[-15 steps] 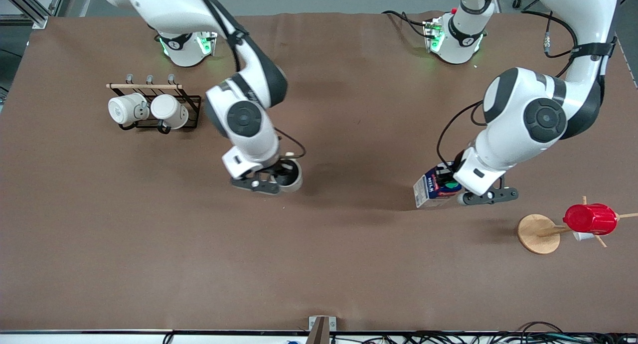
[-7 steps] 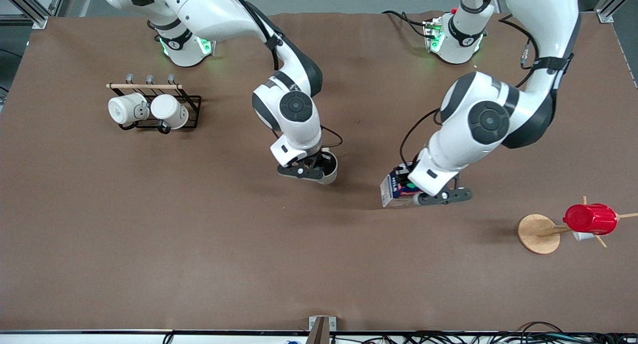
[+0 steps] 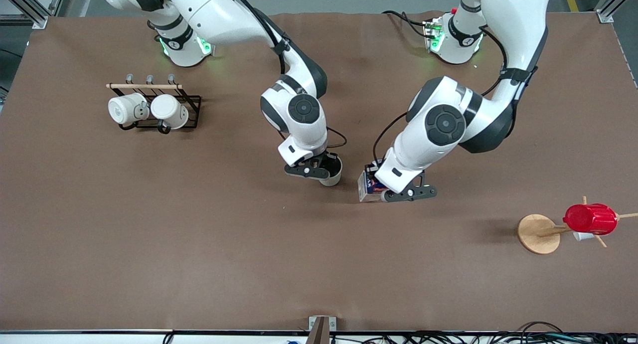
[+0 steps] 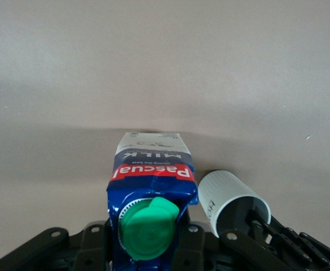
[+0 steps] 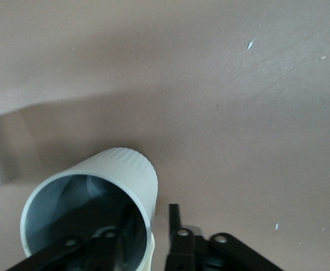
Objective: Place cup and milk on table
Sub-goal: 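Set the grey mug down and open the right gripper, then withdraw the right gripper while the left gripper lowers the carton beside the mug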
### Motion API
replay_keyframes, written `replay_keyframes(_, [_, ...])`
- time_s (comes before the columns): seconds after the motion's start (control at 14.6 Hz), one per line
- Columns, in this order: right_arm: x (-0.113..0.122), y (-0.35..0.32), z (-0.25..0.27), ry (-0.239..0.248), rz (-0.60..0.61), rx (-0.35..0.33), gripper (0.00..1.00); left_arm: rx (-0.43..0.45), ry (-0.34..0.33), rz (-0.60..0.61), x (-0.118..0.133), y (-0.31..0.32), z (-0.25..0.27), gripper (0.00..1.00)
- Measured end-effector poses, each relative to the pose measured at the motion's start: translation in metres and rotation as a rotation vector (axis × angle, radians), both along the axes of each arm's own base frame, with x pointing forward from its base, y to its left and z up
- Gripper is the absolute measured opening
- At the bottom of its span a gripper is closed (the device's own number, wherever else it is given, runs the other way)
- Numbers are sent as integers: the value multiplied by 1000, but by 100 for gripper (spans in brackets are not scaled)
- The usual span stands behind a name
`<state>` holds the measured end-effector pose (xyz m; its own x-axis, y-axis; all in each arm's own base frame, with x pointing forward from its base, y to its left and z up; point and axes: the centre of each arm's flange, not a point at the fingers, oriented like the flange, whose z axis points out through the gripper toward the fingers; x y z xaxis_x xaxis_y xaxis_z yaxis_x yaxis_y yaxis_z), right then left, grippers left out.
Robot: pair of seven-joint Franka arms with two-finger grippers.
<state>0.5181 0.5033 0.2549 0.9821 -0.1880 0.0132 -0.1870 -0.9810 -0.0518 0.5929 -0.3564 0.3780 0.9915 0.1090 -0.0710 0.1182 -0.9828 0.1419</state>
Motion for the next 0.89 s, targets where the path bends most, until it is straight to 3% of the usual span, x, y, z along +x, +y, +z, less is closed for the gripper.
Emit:
replay_keyframes(0.14, [11, -13, 21, 14, -21, -27, 53, -5, 4, -2, -5, -15, -5, 38])
replay_keyframes(0.21, [21, -25, 43, 17, -42, -35, 67, -6, 6, -8, -7, -21, -7, 38])
replay_keyframes(0.41, [58, -96, 143, 9, -113, -38, 97, -6, 15, -17, -9, -28, -15, 38])
replay_keyframes(0.69, [99, -247, 257, -49, -165, -61, 100, -6, 32, -36, -15, -41, -33, 38])
replay_keyframes(0.89, [103, -329, 303, -72, -181, -97, 100, -4, 38, -50, -21, -49, -38, 38])
